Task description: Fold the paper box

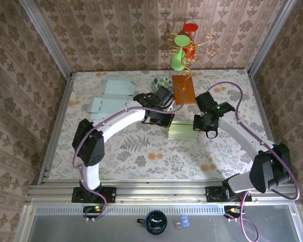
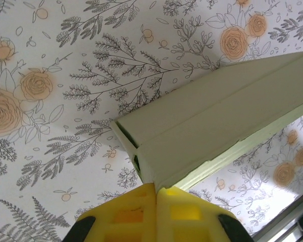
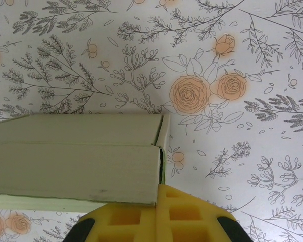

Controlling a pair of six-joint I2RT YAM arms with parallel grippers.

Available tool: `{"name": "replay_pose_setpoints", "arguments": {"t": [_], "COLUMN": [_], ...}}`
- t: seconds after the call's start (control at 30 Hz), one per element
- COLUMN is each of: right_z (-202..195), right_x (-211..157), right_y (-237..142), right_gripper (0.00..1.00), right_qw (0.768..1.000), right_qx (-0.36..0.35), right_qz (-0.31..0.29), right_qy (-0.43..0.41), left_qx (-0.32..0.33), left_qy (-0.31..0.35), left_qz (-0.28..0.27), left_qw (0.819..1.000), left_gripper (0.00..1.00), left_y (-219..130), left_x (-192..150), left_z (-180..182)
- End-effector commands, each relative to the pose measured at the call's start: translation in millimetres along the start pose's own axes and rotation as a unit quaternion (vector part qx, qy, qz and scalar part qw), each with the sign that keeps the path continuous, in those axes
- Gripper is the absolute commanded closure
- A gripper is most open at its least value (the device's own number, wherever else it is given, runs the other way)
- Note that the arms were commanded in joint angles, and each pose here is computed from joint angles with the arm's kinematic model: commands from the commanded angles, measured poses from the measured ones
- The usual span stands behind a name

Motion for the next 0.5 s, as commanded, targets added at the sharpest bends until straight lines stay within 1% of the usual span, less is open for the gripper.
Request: {"name": "replay_pose_setpoints", "arguments": {"t": [0.0,0.1,0.23,0.47], "right_z": [2,3,3,3], "right_x": [-10,-11,-11,-13], "right_y": [6,7,7,10], "right_gripper": [1.0,1.0,1.0,1.0], "right_qw": [1.0,1.0,1.0,1.0], "right_qx": [0.004,0.004,0.004,0.005], "right_qz": [0.015,0.015,0.014,0.013], "right_qy": [0.013,0.014,0.015,0.02], "left_qx": [-0.008,-0.003,0.004,-0.013], "left_qy": [-0.047,-0.059,-0.07,-0.083], "left_qz": [0.014,0.021,0.01,-0.015], "left_qw": [0.999,0.998,0.998,0.996], "left_gripper": [1.0,1.0,1.0,1.0], "left_y": [-2,1,2,10], "left_x": [3,1,0,-5], "left_z": [-3,-1,3,9]}}
Point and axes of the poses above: each hand's point on the last joint's axis, 136 mm out from that joint toward the fingers, its own y axis out along the fingers, its own z axis along the line the jaws close on, x = y × z, the point moved 7 cm from there along -y, back along the fingers, and after that the axes turned 1 degree about -y, right-handed, at the moved point
